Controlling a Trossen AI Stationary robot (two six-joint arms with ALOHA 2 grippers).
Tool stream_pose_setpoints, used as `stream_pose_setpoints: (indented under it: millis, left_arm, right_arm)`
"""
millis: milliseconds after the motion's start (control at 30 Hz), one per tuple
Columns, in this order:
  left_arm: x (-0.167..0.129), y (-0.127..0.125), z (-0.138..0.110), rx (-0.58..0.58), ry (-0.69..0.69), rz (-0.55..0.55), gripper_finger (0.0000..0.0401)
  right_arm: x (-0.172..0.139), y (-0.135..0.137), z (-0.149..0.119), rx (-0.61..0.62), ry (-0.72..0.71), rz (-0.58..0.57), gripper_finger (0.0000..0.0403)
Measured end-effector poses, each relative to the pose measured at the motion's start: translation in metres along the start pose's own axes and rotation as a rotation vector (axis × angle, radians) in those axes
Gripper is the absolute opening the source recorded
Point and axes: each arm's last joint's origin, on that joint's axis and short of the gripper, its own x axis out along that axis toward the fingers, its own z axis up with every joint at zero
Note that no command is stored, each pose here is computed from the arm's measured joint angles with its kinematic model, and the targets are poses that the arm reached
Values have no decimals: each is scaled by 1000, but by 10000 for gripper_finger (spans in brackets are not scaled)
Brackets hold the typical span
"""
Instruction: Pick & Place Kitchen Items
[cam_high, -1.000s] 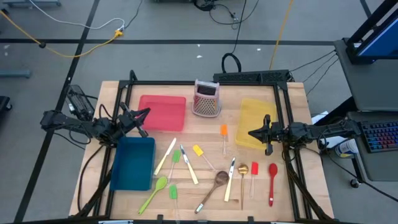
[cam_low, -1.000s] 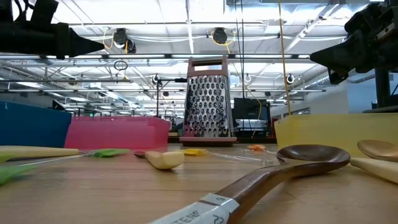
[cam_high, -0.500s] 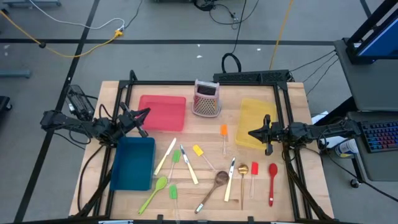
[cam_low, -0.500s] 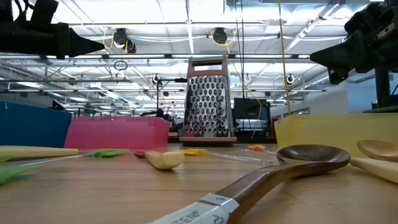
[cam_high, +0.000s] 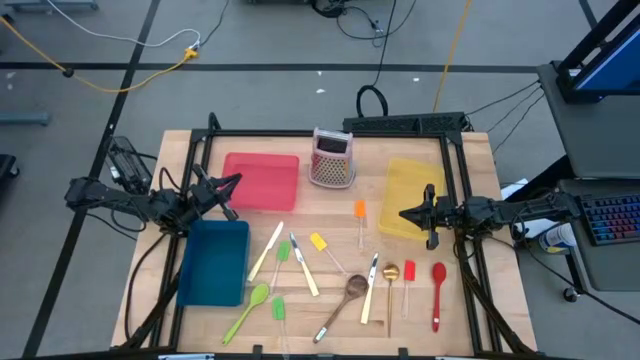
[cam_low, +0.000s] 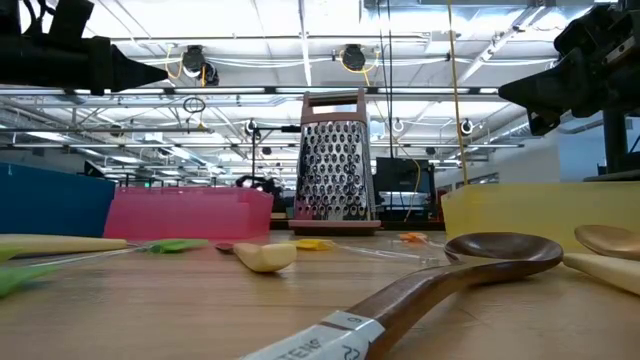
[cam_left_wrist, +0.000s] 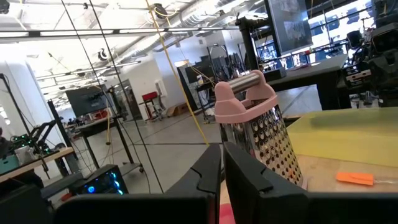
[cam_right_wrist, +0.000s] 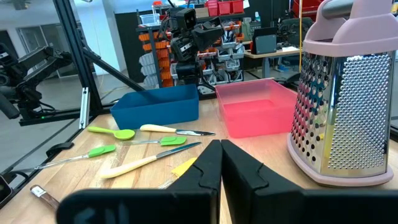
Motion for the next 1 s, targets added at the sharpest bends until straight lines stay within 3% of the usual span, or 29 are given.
stream_pose_setpoints:
  millis: [533, 733, 1000]
  left_arm:
    - [0, 0, 0, 0, 0, 1, 26]
    - [0, 0, 0, 0, 0, 1, 26]
    - [0, 0, 0, 0, 0, 1, 26]
  right_arm:
    - [0, 0, 0, 0, -1, 0, 4]
    - [-1, 2, 14, -82, -142, 10, 4]
    - [-1, 2, 16, -88, -164, 11, 4]
